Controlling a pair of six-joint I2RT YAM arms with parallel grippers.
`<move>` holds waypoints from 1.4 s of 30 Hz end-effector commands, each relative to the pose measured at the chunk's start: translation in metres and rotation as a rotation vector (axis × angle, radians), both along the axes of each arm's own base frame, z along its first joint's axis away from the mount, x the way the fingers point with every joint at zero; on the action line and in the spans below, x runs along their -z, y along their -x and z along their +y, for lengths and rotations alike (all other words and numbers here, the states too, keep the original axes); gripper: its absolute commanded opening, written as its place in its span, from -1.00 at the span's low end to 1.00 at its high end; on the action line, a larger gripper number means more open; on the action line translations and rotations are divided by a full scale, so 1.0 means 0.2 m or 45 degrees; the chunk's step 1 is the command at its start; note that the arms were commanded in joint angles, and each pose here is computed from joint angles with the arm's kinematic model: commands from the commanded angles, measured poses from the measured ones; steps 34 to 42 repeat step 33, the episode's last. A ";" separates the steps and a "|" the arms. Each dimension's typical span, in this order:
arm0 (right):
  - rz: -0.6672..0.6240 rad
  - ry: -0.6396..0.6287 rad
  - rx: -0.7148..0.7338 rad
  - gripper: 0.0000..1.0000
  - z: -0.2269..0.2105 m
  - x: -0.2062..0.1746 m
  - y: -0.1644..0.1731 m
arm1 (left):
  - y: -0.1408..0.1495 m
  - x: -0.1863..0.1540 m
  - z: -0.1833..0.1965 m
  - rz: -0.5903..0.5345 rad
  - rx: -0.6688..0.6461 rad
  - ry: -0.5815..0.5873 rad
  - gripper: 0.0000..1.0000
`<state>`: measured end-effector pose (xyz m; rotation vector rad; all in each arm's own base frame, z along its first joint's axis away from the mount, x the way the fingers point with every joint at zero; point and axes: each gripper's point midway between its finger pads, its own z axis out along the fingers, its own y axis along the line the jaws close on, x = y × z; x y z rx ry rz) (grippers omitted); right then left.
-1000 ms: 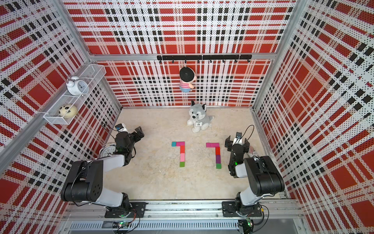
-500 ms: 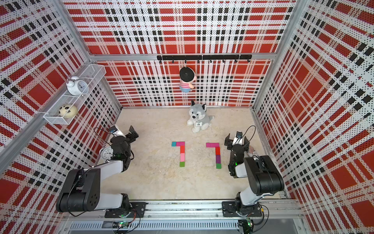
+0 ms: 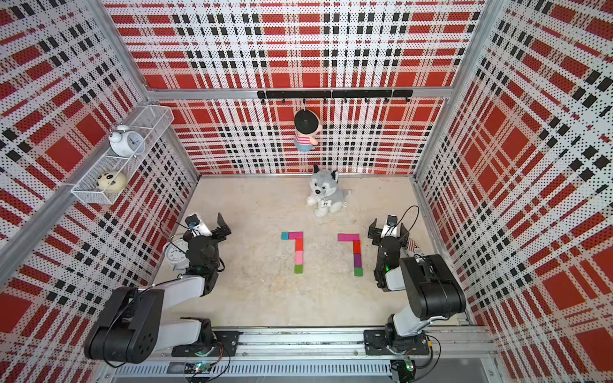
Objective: Assemble the number 7 with building blocks
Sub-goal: Reset both arms
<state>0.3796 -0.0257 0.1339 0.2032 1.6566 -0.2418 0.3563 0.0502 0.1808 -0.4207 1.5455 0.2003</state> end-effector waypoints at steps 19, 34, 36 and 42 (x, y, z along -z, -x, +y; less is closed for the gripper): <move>-0.015 -0.005 0.005 1.00 -0.01 -0.01 0.00 | 0.01 0.09 -0.02 -0.089 0.000 -0.107 0.97; -0.016 -0.004 0.003 0.99 -0.01 -0.01 0.00 | 0.01 0.09 -0.02 -0.089 -0.002 -0.107 0.96; -0.016 -0.004 0.003 0.99 -0.01 -0.01 0.00 | 0.01 0.09 -0.02 -0.089 -0.002 -0.107 0.96; -0.016 -0.004 0.003 0.99 -0.01 -0.01 0.00 | 0.01 0.09 -0.02 -0.089 -0.002 -0.107 0.96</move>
